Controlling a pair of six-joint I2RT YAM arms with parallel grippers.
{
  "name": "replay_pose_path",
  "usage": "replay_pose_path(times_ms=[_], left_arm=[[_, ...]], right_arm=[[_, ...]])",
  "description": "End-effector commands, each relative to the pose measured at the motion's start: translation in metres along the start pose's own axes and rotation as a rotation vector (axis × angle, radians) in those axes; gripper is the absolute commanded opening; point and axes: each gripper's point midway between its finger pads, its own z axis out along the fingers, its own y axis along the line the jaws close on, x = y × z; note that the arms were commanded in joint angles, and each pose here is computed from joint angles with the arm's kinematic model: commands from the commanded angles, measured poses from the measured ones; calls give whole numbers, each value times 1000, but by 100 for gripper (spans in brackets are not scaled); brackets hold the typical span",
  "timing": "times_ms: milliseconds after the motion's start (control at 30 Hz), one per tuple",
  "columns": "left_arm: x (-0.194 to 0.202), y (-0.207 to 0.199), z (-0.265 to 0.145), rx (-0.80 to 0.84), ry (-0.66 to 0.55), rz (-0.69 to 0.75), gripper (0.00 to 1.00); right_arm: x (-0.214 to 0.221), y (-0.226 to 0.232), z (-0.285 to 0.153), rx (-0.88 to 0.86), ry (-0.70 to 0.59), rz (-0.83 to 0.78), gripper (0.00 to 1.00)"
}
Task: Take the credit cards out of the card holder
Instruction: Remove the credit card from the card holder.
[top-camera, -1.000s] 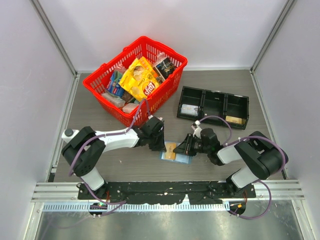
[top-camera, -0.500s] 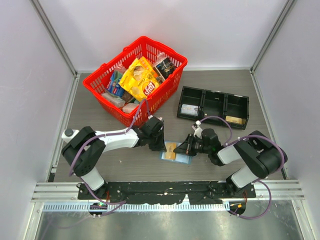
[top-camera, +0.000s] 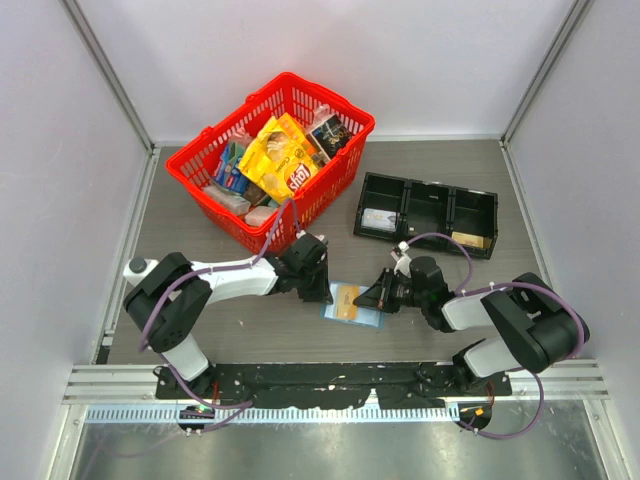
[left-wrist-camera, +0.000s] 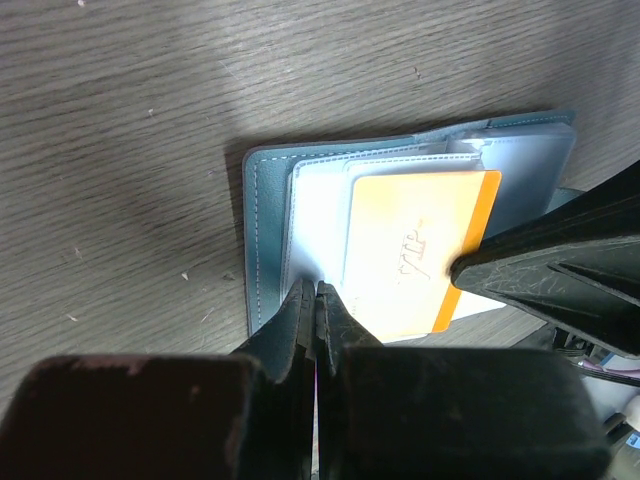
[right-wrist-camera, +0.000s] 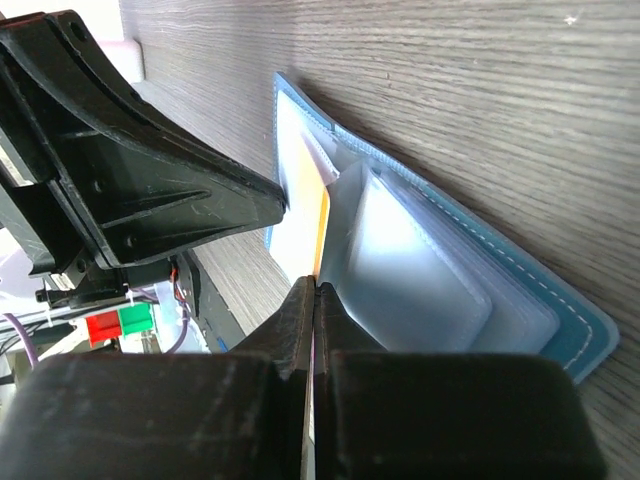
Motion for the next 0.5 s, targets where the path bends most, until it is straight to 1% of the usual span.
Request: replay_pose_path(times_ms=[0,67,233,467], left_arm=[[8,23,5,-64,20,-29,0],[5,16,2,-35,7,-32,0],[-7,-8,-8,54,-23,-30,2],[-18,-24,-13,89,-32,-19,3]], right_arm=[[-7,2,-3,13,-17,-40,1],[-8,3,-3,15,-16,-45,3],[-8,3,0,3,-6,-41,12],[-6,4,1,-21,-5,-28,15]])
